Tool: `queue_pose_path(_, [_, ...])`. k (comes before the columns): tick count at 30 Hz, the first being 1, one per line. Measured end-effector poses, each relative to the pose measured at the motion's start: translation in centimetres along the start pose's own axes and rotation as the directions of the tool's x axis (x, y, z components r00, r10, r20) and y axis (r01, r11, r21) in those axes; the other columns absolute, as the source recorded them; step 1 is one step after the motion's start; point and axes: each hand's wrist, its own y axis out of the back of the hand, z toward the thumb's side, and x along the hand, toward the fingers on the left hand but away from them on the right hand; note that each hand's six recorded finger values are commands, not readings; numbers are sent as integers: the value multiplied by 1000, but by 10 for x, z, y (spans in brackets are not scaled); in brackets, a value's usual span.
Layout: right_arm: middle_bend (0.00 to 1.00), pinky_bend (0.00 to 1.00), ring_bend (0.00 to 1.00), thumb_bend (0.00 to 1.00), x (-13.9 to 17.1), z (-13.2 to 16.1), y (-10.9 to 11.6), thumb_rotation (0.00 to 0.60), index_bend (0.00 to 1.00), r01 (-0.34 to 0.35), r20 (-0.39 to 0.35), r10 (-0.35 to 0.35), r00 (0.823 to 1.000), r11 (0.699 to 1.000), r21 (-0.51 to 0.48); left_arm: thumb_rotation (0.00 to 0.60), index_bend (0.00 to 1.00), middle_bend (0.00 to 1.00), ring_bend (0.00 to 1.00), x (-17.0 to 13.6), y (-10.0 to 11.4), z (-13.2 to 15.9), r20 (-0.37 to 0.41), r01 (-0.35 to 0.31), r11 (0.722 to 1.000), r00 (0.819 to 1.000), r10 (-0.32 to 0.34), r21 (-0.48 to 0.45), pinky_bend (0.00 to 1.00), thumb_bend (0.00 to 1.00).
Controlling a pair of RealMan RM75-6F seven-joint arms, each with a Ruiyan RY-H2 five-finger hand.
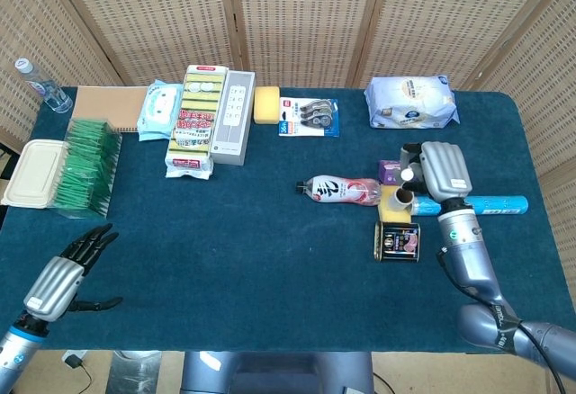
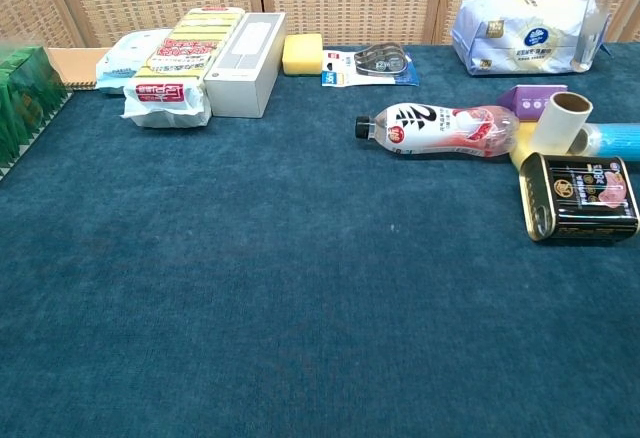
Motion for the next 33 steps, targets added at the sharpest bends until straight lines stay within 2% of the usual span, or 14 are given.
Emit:
queue_pose_path(11, [964,1000,1000,477,12,-7,3,600,779,-2,7,2,1000,999,38,439,9,2,30,-1,2,-3,-5,-8,1000,1000,8,0,146,0])
queue_pose_path(23, [964,1000,1000,477,17,-4,-16,600,779,-37,13,37,999,999,28,438,8,2,30,-1,7,-5,-13,-24,1000,1000,23,0,146,0])
queue_pose_path(33, [964,1000,1000,477,16,-2,-22,600,779,-42,12,42,999,999,27,437,8,2,30,-1,6,-5,-13,-20,1000,1000,20,-3,146,0])
